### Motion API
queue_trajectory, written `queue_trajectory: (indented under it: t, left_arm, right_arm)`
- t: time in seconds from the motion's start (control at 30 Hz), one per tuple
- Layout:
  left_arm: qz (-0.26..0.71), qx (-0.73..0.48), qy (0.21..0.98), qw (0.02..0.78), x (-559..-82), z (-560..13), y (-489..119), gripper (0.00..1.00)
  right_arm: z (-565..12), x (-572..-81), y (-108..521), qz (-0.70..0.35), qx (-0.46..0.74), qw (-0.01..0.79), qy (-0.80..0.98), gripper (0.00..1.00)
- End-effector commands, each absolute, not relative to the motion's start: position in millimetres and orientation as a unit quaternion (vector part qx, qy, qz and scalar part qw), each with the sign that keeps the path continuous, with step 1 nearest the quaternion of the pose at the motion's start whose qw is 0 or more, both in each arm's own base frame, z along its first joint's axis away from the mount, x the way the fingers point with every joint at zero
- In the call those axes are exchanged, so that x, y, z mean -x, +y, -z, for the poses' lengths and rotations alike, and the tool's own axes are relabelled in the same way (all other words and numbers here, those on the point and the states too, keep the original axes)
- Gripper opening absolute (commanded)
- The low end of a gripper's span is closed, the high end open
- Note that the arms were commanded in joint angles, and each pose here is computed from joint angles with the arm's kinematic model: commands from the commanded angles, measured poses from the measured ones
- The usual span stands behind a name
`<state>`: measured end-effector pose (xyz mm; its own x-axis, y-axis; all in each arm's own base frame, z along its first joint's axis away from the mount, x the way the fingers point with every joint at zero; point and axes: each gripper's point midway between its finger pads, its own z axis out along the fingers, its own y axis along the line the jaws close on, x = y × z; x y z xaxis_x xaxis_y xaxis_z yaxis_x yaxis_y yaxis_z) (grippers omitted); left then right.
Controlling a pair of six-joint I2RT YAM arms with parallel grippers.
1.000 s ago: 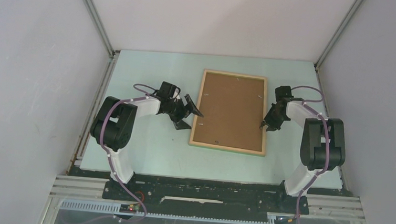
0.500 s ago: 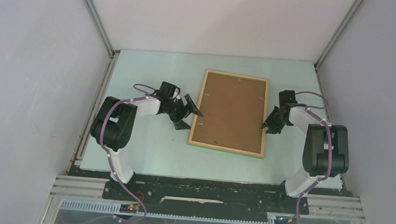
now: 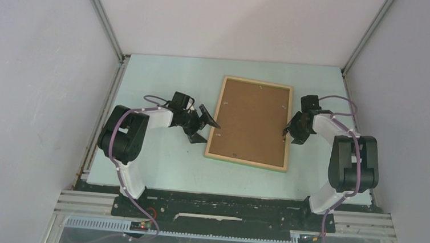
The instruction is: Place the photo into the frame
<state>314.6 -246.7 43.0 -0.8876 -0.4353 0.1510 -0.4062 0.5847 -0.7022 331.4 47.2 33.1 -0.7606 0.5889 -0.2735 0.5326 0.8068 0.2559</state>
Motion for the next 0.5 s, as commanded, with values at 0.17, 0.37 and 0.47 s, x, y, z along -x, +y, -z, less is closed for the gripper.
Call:
queue_trajectory:
  t: [0.17,0.37,0.47]
  left_arm:
    - [0.407,0.235,0.883,0.021,-310.5,-55.9,-248.8,0.97]
    - [0.406,0.235,0.883,0.020,-310.3,-55.1,-248.4,0.97]
    - [0.406,0.236,0.883,0.020,-309.8,-55.0,-248.3,0.97]
  right_arm:
    - [-26.8,-327.8,43.9,-0.026,-0.286,0.166,0.943,0.49]
    - [-24.0,-328.8,49.4,-0.031,-0.280,0.165,0.945,0.31]
    - [-25.1,-331.4,53.1,-0.042,-0.281,0.166,0.944,0.11]
